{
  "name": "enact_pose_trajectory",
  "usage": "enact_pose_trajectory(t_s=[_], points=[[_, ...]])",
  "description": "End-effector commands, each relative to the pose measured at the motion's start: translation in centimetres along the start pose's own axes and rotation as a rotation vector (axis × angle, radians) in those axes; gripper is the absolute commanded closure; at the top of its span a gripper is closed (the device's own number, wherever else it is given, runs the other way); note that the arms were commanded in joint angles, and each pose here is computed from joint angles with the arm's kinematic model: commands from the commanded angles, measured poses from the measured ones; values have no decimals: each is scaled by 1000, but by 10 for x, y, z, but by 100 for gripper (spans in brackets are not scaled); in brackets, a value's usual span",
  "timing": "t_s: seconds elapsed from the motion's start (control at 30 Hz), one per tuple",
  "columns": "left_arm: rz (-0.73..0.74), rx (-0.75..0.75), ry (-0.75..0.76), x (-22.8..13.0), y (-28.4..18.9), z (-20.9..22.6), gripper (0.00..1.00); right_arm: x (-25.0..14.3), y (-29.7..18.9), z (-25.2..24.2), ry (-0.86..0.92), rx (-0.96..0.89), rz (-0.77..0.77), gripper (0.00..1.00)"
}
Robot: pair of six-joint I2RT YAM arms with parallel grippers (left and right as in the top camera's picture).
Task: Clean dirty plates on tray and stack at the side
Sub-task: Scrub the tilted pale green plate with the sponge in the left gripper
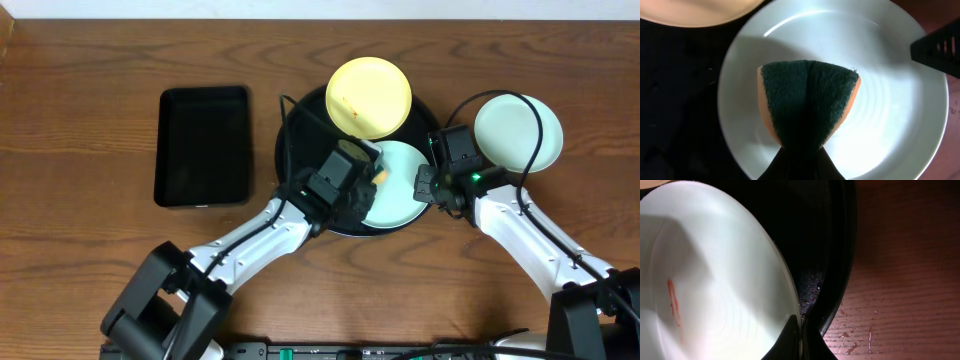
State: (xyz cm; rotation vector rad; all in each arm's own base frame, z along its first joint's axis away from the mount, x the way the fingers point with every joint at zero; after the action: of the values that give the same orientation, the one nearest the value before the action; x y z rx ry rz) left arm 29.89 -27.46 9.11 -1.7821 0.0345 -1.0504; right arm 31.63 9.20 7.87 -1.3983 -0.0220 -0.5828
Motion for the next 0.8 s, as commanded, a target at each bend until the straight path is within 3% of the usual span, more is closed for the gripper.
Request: enact_pose_trajectory(t_s=[0.0,0.77], points=[[5,-16,16,1,12,-5,92,0,1,-5,19,-21,-5,99],[36,-13,12,-12,38,-2,92,0,1,-5,19,-21,-4,99]])
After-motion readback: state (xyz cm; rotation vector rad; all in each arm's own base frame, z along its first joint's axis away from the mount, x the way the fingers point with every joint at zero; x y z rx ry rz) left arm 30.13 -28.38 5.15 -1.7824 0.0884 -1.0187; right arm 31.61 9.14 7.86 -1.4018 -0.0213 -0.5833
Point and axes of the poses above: each gripper's point midway between its finger pads, its own y axis out along the fingers, its own z axis along the line the jaws close on, x = y × z, the point moved 3 cm from there along -y, back along the fingers, and after that the axes turned 10 degrees about y, right-handed, at the moved point
